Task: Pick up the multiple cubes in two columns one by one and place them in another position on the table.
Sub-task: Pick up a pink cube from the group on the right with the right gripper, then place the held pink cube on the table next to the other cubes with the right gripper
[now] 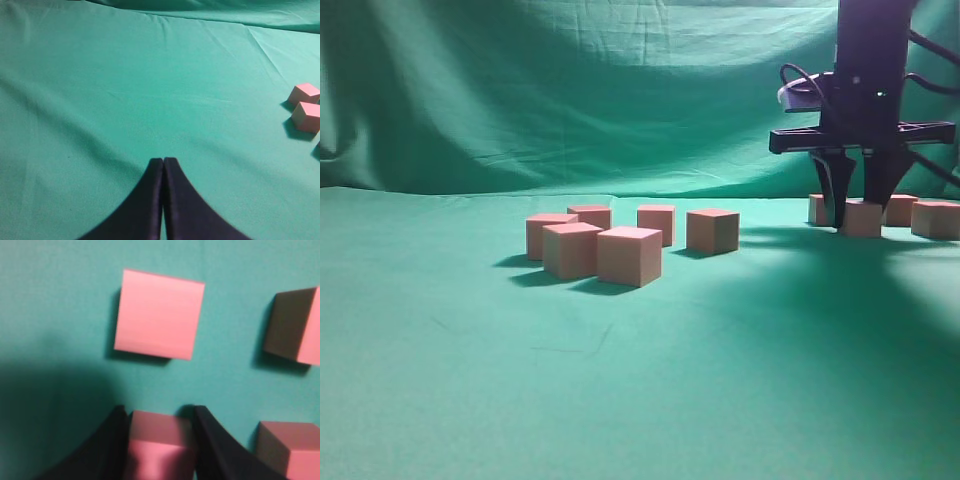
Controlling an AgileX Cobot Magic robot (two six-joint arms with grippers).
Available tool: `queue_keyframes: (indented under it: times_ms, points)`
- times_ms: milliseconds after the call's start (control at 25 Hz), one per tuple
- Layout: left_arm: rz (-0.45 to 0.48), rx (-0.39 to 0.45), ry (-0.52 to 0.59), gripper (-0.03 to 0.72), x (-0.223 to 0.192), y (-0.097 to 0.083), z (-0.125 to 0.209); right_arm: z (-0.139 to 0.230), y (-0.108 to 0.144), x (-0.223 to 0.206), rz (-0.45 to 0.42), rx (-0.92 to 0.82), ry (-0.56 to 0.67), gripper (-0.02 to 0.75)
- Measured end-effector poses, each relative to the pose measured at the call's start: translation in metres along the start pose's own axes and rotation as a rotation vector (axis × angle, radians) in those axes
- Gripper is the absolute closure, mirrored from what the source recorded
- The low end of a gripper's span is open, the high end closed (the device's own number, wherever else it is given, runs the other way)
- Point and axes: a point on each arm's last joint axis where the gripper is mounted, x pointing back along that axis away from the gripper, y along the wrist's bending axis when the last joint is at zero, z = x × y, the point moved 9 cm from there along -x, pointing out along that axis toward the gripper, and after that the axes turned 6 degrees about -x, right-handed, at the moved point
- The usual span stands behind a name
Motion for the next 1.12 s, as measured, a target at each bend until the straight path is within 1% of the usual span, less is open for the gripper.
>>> queue_keyframes:
  times_ms: [200, 280, 320, 400, 600, 680, 760, 840, 960, 1080, 1120]
  points:
    - [0.000, 0.000, 0.000, 0.688, 0.000, 0.000, 0.000, -0.002, 0.001, 0.015, -0.004, -0.003, 0.025, 0.452]
    - [0.000, 0.000, 0.000, 0.688, 0.000, 0.000, 0.000, -0.005, 0.006, 0.035, -0.039, 0.015, 0.021, 0.452]
    - [0.000, 0.000, 0.000, 0.688, 0.000, 0.000, 0.000, -0.009, 0.010, 0.047, -0.061, 0.026, 0.000, 0.452]
    - [0.000, 0.000, 0.000, 0.688, 0.000, 0.000, 0.000, -0.017, 0.022, 0.088, -0.123, 0.050, -0.082, 0.452]
    - [0.000, 0.000, 0.000, 0.688, 0.000, 0.000, 0.000, -0.005, 0.053, 0.189, -0.270, 0.101, -0.244, 0.452]
    - [0.000, 0.000, 0.000, 0.688, 0.000, 0.000, 0.000, 0.008, 0.057, 0.219, -0.296, 0.121, -0.286, 0.452]
    - [0.000, 0.000, 0.000, 0.688, 0.000, 0.000, 0.000, 0.027, 0.055, 0.239, -0.309, 0.129, -0.303, 0.452]
    - [0.000, 0.000, 0.000, 0.688, 0.000, 0.000, 0.000, 0.049, 0.051, 0.250, -0.311, 0.139, -0.297, 0.452]
    - [0.000, 0.000, 0.000, 0.688, 0.000, 0.000, 0.000, 0.088, 0.054, 0.239, -0.302, 0.182, -0.221, 0.452]
    - [0.000, 0.000, 0.000, 0.688, 0.000, 0.000, 0.000, 0.127, 0.066, 0.219, -0.296, 0.244, -0.127, 0.452]
    - [0.000, 0.000, 0.000, 0.688, 0.000, 0.000, 0.000, 0.137, 0.072, 0.214, -0.298, 0.266, -0.114, 0.452]
